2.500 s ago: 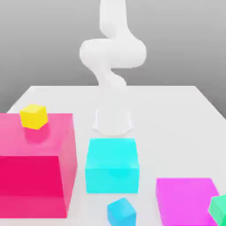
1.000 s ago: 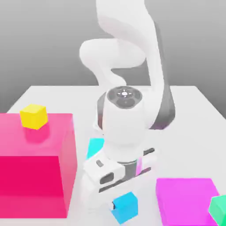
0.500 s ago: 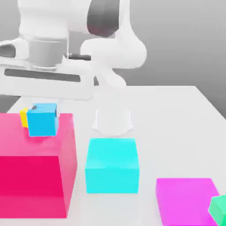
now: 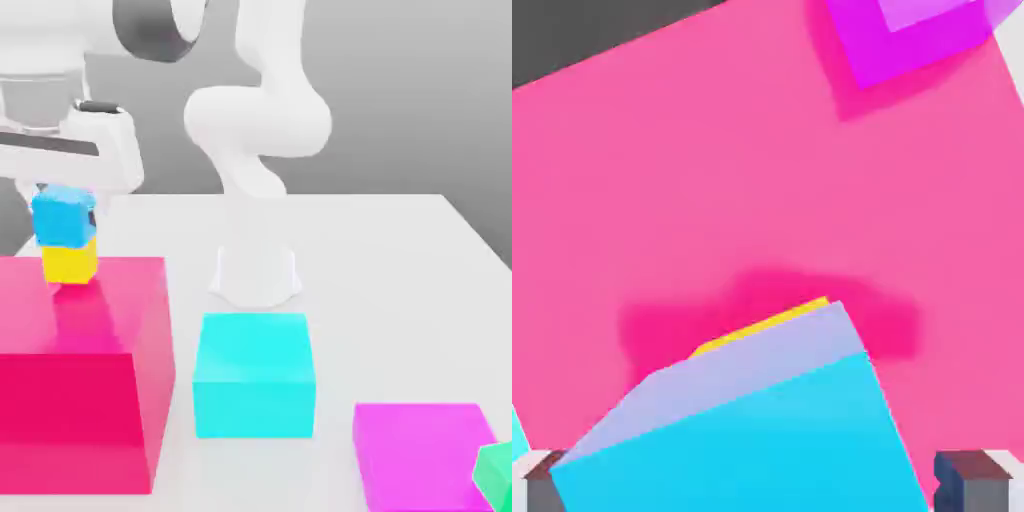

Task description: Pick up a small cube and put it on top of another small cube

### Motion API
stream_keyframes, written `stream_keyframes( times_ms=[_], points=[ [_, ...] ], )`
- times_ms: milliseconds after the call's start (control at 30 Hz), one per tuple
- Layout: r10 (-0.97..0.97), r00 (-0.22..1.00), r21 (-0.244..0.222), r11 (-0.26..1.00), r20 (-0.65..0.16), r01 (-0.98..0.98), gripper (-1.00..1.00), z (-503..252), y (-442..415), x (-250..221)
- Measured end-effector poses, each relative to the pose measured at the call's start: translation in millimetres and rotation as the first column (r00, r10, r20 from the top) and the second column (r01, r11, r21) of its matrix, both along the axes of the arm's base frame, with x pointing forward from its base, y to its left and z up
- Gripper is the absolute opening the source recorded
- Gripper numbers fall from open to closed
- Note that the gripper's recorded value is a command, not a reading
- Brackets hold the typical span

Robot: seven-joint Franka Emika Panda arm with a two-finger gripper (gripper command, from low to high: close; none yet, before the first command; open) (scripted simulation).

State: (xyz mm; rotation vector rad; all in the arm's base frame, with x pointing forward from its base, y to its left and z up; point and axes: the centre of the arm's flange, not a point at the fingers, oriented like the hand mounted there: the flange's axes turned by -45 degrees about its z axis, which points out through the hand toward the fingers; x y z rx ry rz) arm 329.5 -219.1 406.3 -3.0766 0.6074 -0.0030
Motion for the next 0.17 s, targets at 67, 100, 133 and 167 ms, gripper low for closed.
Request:
stream_keyframes(
  times_ms=[67,100,133,167],
  points=[
    [-0.001,1.0,-0.004,1.0,-0.002,0.001,1.0,-1,0,0],
    [-0.001,1.0,-0.005,1.0,-0.003,0.001,1.0,8,-1,0],
    [-0.001,1.0,-0.005,1.0,-0.003,0.001,1.0,21,-1,0],
    [-0.001,1.0,-0.005,1.0,-0.003,0.001,1.0,35,-1,0]
  ],
)
